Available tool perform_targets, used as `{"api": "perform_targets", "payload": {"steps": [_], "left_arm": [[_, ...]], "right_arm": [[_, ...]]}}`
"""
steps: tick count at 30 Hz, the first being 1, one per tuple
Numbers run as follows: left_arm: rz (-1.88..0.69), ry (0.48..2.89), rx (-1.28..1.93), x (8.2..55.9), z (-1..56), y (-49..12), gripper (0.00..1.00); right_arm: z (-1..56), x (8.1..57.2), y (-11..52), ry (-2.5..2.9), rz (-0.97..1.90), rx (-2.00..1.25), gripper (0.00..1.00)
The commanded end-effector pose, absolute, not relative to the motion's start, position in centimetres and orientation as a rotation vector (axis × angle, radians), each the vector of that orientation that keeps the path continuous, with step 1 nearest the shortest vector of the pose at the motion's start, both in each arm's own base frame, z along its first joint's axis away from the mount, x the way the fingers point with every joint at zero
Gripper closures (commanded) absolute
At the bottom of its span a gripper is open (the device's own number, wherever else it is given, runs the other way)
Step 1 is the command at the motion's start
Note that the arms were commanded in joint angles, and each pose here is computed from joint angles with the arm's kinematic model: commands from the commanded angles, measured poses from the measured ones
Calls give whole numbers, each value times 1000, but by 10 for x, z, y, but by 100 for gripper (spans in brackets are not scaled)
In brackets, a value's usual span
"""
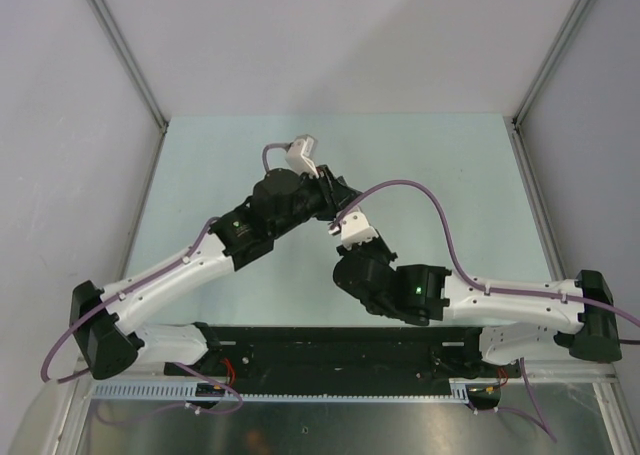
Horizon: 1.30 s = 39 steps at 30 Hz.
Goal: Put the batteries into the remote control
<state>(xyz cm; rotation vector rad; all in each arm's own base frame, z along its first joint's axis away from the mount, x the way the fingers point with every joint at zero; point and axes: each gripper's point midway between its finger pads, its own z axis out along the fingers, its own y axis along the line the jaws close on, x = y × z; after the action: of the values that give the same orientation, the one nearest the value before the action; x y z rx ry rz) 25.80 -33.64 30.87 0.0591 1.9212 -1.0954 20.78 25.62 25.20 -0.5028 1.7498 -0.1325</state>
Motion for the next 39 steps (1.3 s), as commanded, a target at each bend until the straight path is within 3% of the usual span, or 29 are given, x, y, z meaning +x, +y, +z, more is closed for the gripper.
{"api": "perform_targets", "payload": {"steps": [1, 3, 4, 5, 7, 8, 10, 13, 23, 27, 32, 39], "left_arm": [[-1101, 1870, 84, 264, 328, -343, 86], [-1104, 1873, 86, 264, 328, -344, 100], [-1100, 1873, 85, 265, 327, -343, 100], [-1096, 1872, 79, 265, 326, -343, 100], [-1081, 1874, 71, 267, 324, -340, 100], [-1078, 1864, 66, 267, 327, -338, 100], [-1055, 1860, 52, 271, 326, -334, 100], [-1044, 1852, 39, 277, 328, -329, 100], [-1093, 1843, 20, 295, 336, -304, 100], [-1173, 1812, 125, 283, 344, -299, 100], [-1453, 1698, 311, 244, 352, -300, 100], [-1582, 1622, 494, 215, 356, -299, 100]], "right_arm": [[272, 202, 271, 1733, -35, -448, 100], [273, 201, 270, 1734, -27, -449, 97], [273, 201, 270, 1735, -23, -449, 92], [274, 200, 271, 1738, -6, -453, 74], [280, 198, 268, 1738, 30, -440, 59], [281, 196, 269, 1745, 58, -438, 46], [290, 193, 266, 1745, 112, -423, 34], [298, 186, 263, 1764, 192, -420, 25], [325, 170, 243, 1829, 563, -362, 20], [329, 178, 239, 1850, 774, -329, 20], [327, 205, 237, 1847, 1018, -256, 20], [320, 194, 261, 1800, 1502, -353, 21]]}}
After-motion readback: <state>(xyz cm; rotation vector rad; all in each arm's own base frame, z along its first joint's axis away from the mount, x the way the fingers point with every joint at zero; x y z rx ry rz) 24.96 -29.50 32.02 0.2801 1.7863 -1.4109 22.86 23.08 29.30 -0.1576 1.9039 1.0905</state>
